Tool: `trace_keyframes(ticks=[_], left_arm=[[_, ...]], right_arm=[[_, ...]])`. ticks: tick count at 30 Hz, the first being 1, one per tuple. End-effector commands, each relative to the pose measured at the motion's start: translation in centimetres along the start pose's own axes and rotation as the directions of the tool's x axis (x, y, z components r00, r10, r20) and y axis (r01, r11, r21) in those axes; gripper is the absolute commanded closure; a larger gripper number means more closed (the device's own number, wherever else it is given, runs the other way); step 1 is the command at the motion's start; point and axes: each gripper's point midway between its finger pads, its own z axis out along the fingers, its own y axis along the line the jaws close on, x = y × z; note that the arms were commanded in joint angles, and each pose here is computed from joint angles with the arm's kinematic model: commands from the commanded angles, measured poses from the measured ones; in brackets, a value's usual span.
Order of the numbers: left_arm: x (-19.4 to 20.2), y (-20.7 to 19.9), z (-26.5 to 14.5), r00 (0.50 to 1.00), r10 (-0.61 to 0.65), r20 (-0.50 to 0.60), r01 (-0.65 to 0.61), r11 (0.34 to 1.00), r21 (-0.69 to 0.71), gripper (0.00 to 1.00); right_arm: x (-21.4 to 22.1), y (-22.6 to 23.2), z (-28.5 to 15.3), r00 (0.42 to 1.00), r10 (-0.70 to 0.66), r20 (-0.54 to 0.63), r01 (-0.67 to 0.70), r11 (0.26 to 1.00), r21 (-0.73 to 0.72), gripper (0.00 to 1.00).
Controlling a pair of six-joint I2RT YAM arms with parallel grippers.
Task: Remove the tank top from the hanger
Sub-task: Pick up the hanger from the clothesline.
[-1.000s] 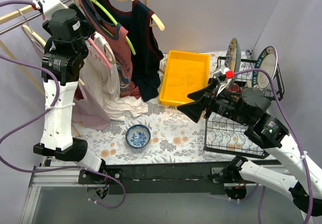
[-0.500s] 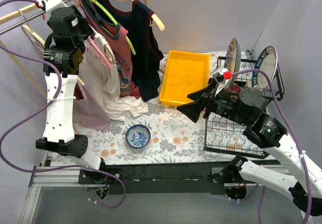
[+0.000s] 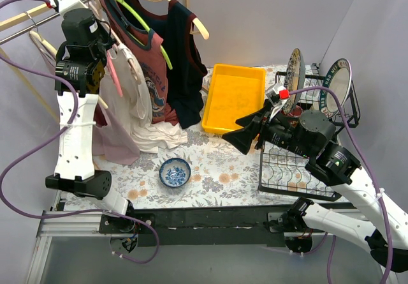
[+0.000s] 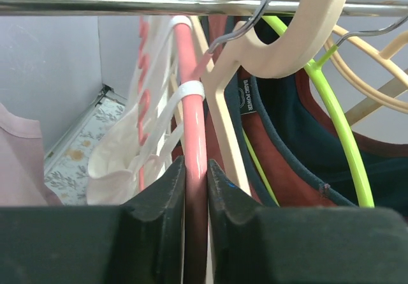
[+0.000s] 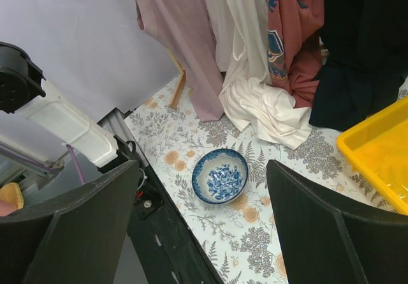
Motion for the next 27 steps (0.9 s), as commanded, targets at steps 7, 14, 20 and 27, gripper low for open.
trace_keyframes(ticks=[7, 14, 20, 27], left_arm=[[-3.9, 0.1, -3.4, 0.996, -0.023, 0.091, 0.018, 0.998, 0.054, 1.00], [-5.8, 0.0, -6.0, 0.990, -0.038, 0.137, 0.023, 0.994, 0.111, 1.00], [-6.6, 0.3, -7.5, 0.986, -0.039, 0.160, 0.017, 0.991, 0.132, 1.00], [-5.8, -0.3, -9.4, 0.991, -0.045, 0.129, 0.016, 0.976, 0.215, 1.00]], right_arm=[[-1.0, 0.5, 0.3, 0.999, -0.016, 0.045, 0.018, 1.000, -0.026, 0.11], [-1.2, 0.8, 0.6, 0.999, -0.009, 0.044, 0.011, 0.999, -0.044, 0.11], [-1.2, 1.1, 0.8, 0.999, 0.007, 0.043, -0.004, 0.998, -0.059, 0.12], [-0.9, 1.0, 1.0, 0.999, 0.018, 0.038, -0.016, 0.998, -0.059, 0.12]])
